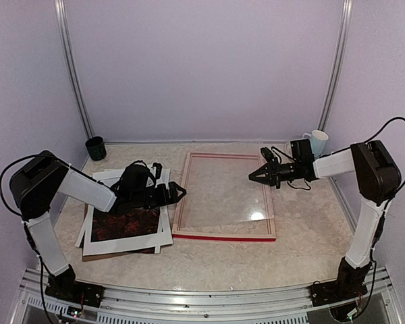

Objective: Put the photo into the frame
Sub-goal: Place the glass panel at the frame body.

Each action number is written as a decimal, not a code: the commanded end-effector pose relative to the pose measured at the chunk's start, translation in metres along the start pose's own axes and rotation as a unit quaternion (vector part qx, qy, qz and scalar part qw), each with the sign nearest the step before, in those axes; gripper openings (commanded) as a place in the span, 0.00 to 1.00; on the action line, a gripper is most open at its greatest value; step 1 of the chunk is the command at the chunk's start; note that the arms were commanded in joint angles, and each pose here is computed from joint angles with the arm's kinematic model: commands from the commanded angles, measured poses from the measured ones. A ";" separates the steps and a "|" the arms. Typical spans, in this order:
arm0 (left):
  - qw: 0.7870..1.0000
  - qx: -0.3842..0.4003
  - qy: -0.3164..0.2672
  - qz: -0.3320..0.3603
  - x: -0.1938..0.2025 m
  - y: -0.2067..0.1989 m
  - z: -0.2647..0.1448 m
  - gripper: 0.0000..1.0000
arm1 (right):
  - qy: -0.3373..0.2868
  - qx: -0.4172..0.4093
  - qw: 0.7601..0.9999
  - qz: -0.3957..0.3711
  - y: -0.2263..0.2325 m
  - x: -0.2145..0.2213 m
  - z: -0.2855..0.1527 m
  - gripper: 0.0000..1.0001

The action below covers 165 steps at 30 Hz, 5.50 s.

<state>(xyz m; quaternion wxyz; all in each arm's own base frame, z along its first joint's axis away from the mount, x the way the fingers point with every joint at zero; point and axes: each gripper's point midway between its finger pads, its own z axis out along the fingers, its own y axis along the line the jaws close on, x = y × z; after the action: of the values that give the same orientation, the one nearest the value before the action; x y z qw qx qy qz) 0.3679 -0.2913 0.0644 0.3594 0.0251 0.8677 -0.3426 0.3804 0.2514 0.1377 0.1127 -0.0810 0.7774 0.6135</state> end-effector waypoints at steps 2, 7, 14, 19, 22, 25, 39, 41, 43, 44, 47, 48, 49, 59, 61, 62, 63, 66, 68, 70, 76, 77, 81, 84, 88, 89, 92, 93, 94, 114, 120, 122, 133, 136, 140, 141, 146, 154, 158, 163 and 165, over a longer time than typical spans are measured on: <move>1.000 0.007 -0.021 0.009 -0.014 -0.009 -0.008 0.99 | -0.003 -0.016 1.000 -0.017 0.010 0.003 -0.004 0.03; 1.000 0.011 -0.023 0.008 -0.016 -0.010 -0.010 0.99 | 0.005 -0.006 1.000 0.005 -0.015 0.013 0.001 0.04; 1.000 0.012 -0.021 0.008 -0.014 -0.010 -0.009 0.99 | 0.006 -0.003 1.000 0.022 -0.033 0.013 0.006 0.04; 1.000 0.012 -0.022 0.008 -0.014 -0.010 -0.010 0.99 | 0.009 0.006 1.000 0.022 -0.038 0.013 0.007 0.04; 1.000 0.014 -0.020 0.007 -0.014 -0.011 -0.009 0.99 | 0.008 0.010 1.000 0.023 -0.041 0.014 0.006 0.04; 1.000 0.015 -0.019 0.006 -0.013 -0.010 -0.008 0.99 | 0.009 0.017 1.000 0.025 -0.044 0.014 0.007 0.09; 1.000 0.019 -0.015 0.005 -0.009 -0.012 -0.006 0.99 | 0.009 0.039 0.999 0.032 -0.060 0.013 0.005 0.25; 1.000 0.020 -0.013 0.006 -0.009 -0.013 -0.005 0.99 | 0.009 0.037 0.999 0.032 -0.059 0.012 0.005 0.25; 1.000 0.020 -0.012 0.006 -0.008 -0.013 -0.005 0.99 | 0.008 0.030 0.999 0.031 -0.055 0.012 0.004 0.26; 1.000 0.020 -0.011 0.006 -0.007 -0.013 -0.004 0.99 | 0.007 0.026 0.999 0.029 -0.051 0.011 0.004 0.26; 1.000 0.020 -0.010 0.006 -0.007 -0.014 -0.003 0.99 | 0.004 0.010 1.000 0.021 -0.039 0.007 0.002 0.24; 1.000 0.021 -0.009 0.006 -0.006 -0.014 -0.003 0.99 | 0.004 0.005 1.000 0.020 -0.037 0.006 0.002 0.22; 1.000 0.021 -0.009 0.006 -0.006 -0.014 -0.002 0.99 | 0.005 -0.002 1.000 0.016 -0.033 0.005 0.002 0.20; 1.000 0.022 -0.007 0.009 -0.004 -0.015 -0.002 0.99 | -0.004 -0.053 0.999 0.000 -0.005 -0.003 -0.002 0.04; 1.000 0.021 -0.011 0.010 -0.006 -0.015 -0.003 0.99 | -0.006 -0.060 0.998 -0.004 0.002 -0.004 -0.003 0.04; 1.000 0.021 -0.012 0.010 -0.007 -0.016 -0.004 0.99 | -0.007 -0.062 0.998 -0.005 0.004 -0.004 -0.004 0.04; 1.000 0.021 -0.012 0.010 -0.007 -0.016 -0.004 0.99 | -0.009 -0.061 0.998 -0.006 0.004 -0.005 -0.004 0.04; 1.000 0.022 -0.013 0.008 -0.007 -0.016 -0.005 0.99 | -0.011 -0.059 0.998 -0.004 0.002 -0.006 -0.003 0.04; 1.000 0.023 -0.014 0.008 -0.008 -0.016 -0.005 0.99 | -0.012 -0.065 0.998 -0.002 0.002 -0.005 -0.003 0.04; 1.000 0.022 -0.014 0.008 -0.008 -0.016 -0.005 0.99 | -0.014 -0.062 0.998 0.002 -0.003 -0.004 -0.002 0.04; 1.000 0.022 -0.018 0.009 -0.010 -0.017 -0.007 0.99 | -0.014 -0.051 0.998 0.018 -0.021 -0.001 0.002 0.05; 1.000 0.022 -0.017 0.009 -0.010 -0.017 -0.007 0.99 | -0.014 -0.049 0.999 0.019 -0.023 -0.001 0.002 0.05; 1.000 0.023 -0.016 0.009 -0.009 -0.017 -0.007 0.99 | -0.010 -0.035 0.999 0.022 -0.034 -0.001 0.005 0.06; 1.000 0.024 -0.016 0.009 -0.009 -0.017 -0.006 0.99 | -0.008 -0.034 0.999 0.025 -0.039 0.001 0.006 0.07; 1.000 0.025 -0.014 0.008 -0.008 -0.017 -0.005 0.99 | -0.006 -0.033 0.999 0.029 -0.043 0.003 0.008 0.07; 1.000 0.026 -0.013 0.008 -0.008 -0.018 -0.005 0.99 | -0.005 -0.033 0.999 0.031 -0.044 0.004 0.008 0.07; 1.000 0.026 -0.011 0.008 -0.007 -0.018 -0.004 0.99 | -0.005 -0.032 0.999 0.032 -0.045 0.004 0.009 0.09; 1.000 0.027 -0.010 0.008 -0.005 -0.018 -0.003 0.99 | -0.005 -0.032 0.999 0.033 -0.045 0.004 0.009 0.09; 1.000 0.027 -0.010 0.008 -0.006 -0.018 -0.003 0.99 | -0.004 -0.032 0.999 0.035 -0.046 0.004 0.009 0.10; 0.999 0.035 0.005 0.012 0.006 -0.026 0.006 0.99 | -0.005 -0.038 0.999 0.036 -0.032 0.000 0.013 0.15; 0.999 0.039 0.010 0.014 0.009 -0.029 0.008 0.99 | -0.006 -0.032 0.999 0.043 -0.037 0.001 0.014 0.20; 0.999 0.041 0.011 0.015 0.010 -0.031 0.009 0.99 | -0.006 -0.029 0.998 0.047 -0.040 0.002 0.016 0.21; 0.999 0.047 0.018 0.016 0.014 -0.035 0.012 0.99 | -0.006 -0.043 0.998 0.048 -0.031 -0.002 0.018 0.19; 0.999 0.048 0.021 0.016 0.016 -0.036 0.013 0.99 | -0.005 -0.041 0.998 0.050 -0.033 -0.003 0.020 0.19; 0.998 0.048 0.021 0.016 0.016 -0.036 0.013 0.99 | -0.001 -0.033 0.998 0.059 -0.041 0.001 0.023 0.19; 0.998 0.049 0.022 0.016 0.017 -0.036 0.014 0.99 | -0.001 -0.032 0.998 0.060 -0.043 0.002 0.024 0.19; 0.998 0.050 0.023 0.016 0.017 -0.036 0.014 0.99 | 0.001 -0.023 0.998 0.066 -0.049 0.004 0.028 0.19; 0.998 0.049 0.024 0.015 0.018 -0.036 0.015 0.99 | 0.002 0.004 0.998 0.059 -0.052 0.002 0.029 0.28; 0.998 0.051 0.025 0.015 0.019 -0.036 0.015 0.99 | 0.002 0.020 0.998 0.059 -0.055 0.003 0.028 0.34; 0.998 0.051 0.026 0.015 0.019 -0.037 0.015 0.99 | 0.001 0.032 0.998 0.055 -0.055 0.000 0.027 0.40; 0.998 0.052 0.025 0.015 0.019 -0.037 0.015 0.99 | 0.001 0.037 0.998 0.054 -0.054 0.000 0.027 0.42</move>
<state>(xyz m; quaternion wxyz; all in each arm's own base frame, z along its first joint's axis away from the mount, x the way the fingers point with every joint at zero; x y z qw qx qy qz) 0.3495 -0.3206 0.0578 0.3359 0.0572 0.8671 -0.3634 0.3938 0.2610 0.0683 0.0622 -0.0163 0.7973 0.6002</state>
